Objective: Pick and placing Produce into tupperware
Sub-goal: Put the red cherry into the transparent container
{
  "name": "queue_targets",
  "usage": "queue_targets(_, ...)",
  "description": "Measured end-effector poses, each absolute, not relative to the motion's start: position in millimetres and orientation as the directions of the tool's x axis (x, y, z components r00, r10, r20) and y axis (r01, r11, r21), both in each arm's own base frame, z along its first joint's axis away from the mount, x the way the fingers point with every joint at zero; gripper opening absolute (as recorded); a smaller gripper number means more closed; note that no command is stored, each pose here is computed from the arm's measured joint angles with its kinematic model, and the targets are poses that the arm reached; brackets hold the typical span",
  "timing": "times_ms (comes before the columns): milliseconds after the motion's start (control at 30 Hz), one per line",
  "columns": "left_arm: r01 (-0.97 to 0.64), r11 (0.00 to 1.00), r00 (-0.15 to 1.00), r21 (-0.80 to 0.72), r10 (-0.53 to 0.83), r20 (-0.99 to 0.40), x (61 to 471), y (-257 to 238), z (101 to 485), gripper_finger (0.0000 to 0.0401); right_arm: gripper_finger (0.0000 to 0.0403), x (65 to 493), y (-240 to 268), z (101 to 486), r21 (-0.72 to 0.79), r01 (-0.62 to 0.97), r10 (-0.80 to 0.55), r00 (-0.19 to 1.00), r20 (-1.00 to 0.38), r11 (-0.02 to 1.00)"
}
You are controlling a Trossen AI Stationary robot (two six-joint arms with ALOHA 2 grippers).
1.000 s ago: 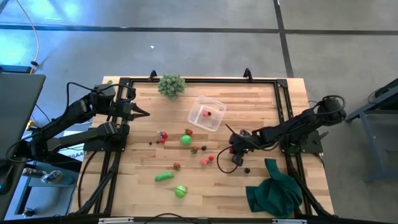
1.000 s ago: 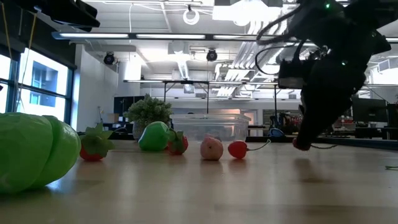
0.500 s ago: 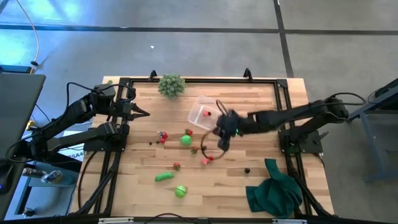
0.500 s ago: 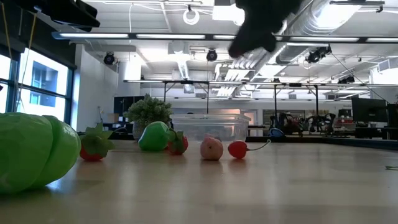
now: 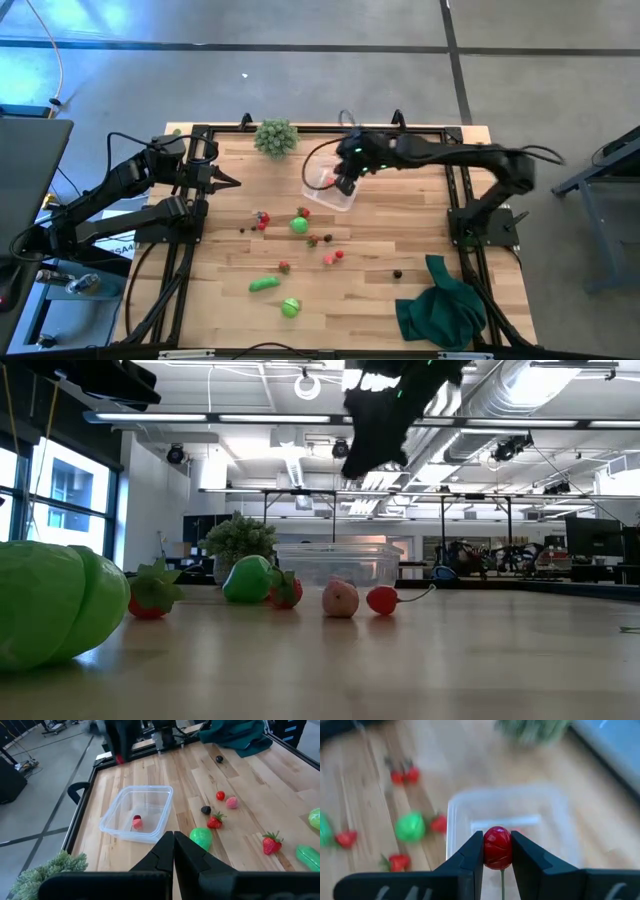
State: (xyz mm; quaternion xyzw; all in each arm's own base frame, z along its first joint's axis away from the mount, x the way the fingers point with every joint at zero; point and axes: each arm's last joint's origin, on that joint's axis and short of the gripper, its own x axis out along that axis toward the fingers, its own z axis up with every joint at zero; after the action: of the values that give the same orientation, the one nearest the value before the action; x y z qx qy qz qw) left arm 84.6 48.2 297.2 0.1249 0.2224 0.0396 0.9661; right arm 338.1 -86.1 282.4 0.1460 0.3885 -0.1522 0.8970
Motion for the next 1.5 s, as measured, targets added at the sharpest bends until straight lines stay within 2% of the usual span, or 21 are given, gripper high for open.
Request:
queue_targets(133, -0.021, 0.966, 0.898, 0.259, 0.132, -0.420, 84.6, 48.2, 297.1, 0.0003, 0.0067, 361.4, -91.2, 233.4, 0.183, 0.333, -0.045, 0.575, -0.817, 0.925)
queue_targets(367, -0.021, 0.966, 0.898, 0.259, 0.132, -0.420, 84.6, 48.2, 297.1, 0.0003, 0.0067, 376.1, -96.3, 184.6, 0.160, 0.312, -0.009, 0.476, -0.879, 0.937)
queue_targets(900, -0.021, 0.966, 0.898, 0.259, 0.132, -0.420, 84.7, 48.2, 297.1, 0.0003, 0.0067, 377.0, -116.6, 153.9, 0.146, 0.347, -0.010, 0.412, -0.911, 0.926)
queue_targets(1333, -0.021, 0.966, 0.898, 0.259, 0.132, -0.420, 84.7, 48.2, 297.1, 0.0003, 0.0067, 378.2, -116.8, 153.8, 0.138, 0.322, -0.011, 0.421, -0.907, 0.936)
queue_targets(1500, -0.021, 0.966, 0.898, 0.259, 0.132, -0.420, 84.7, 48.2, 297.1, 0.0003, 0.0089, 378.7, -116.9, 154.1, 0.139, 0.321, -0.013, 0.428, -0.904, 0.937)
